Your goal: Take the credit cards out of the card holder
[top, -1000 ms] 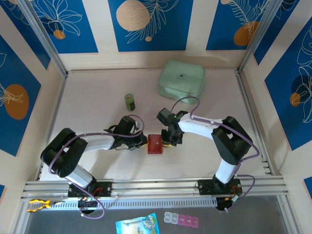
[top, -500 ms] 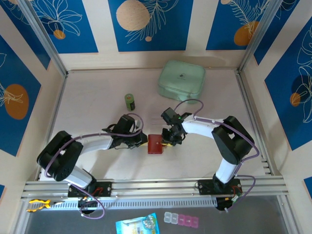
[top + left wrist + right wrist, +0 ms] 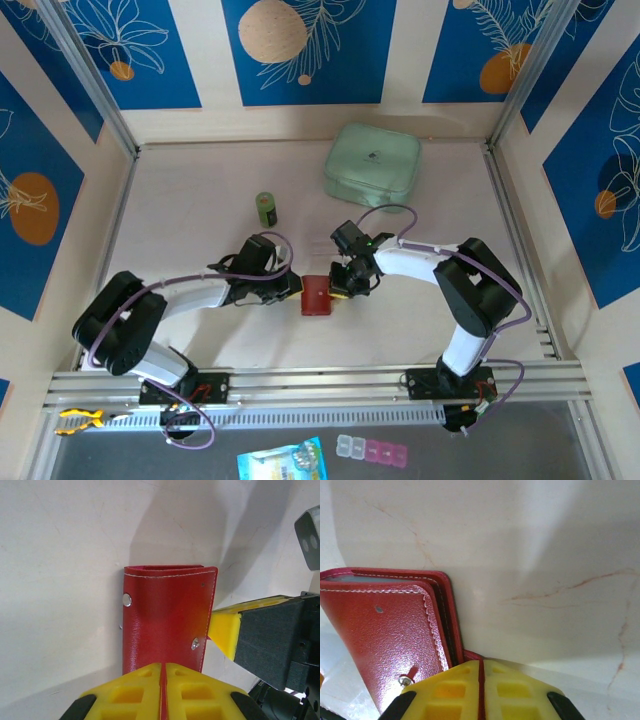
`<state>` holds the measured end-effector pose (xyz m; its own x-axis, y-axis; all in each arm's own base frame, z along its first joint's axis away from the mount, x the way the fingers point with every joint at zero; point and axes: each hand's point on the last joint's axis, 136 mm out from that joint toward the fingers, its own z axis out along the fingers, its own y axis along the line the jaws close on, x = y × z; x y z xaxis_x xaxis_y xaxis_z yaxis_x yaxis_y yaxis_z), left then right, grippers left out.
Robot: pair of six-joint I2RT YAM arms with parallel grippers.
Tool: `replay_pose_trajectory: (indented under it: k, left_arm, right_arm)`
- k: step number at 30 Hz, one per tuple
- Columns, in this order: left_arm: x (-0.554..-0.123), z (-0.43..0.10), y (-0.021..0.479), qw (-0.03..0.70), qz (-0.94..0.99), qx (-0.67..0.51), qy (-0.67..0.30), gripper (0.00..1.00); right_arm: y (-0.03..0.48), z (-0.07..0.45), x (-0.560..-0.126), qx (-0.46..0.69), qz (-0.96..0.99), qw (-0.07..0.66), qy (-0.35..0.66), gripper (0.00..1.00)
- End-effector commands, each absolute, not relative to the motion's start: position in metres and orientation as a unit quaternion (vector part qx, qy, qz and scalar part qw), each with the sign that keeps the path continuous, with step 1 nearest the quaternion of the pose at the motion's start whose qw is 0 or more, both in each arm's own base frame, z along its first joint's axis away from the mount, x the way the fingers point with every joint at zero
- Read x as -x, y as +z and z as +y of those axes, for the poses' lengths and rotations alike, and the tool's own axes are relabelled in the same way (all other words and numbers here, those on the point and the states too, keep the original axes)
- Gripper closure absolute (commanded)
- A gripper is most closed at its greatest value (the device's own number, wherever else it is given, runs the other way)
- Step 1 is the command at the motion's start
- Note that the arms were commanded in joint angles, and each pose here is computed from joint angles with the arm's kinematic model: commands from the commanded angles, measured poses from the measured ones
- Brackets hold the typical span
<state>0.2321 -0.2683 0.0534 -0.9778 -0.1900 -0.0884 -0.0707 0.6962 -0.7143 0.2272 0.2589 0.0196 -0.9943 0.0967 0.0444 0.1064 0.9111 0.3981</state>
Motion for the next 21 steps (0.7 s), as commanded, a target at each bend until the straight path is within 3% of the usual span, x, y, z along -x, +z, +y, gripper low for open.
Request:
replay_pose_trajectory:
  k: [1, 21]
  left_arm:
    - [-0.235, -0.266, 0.064, 0.098, 0.916, 0.061, -0.384, 0.88]
    - [-0.245, -0.212, 0.096, 0.185, 0.918, 0.072, -0.343, 0.83]
  right_arm:
    - [0.034, 0.259, -0.227, 0.046, -0.976, 0.007, -0.213, 0.92]
    - [0.098, 0.273, -0.225, -0.016, -0.970, -0.022, -0.243, 0.97]
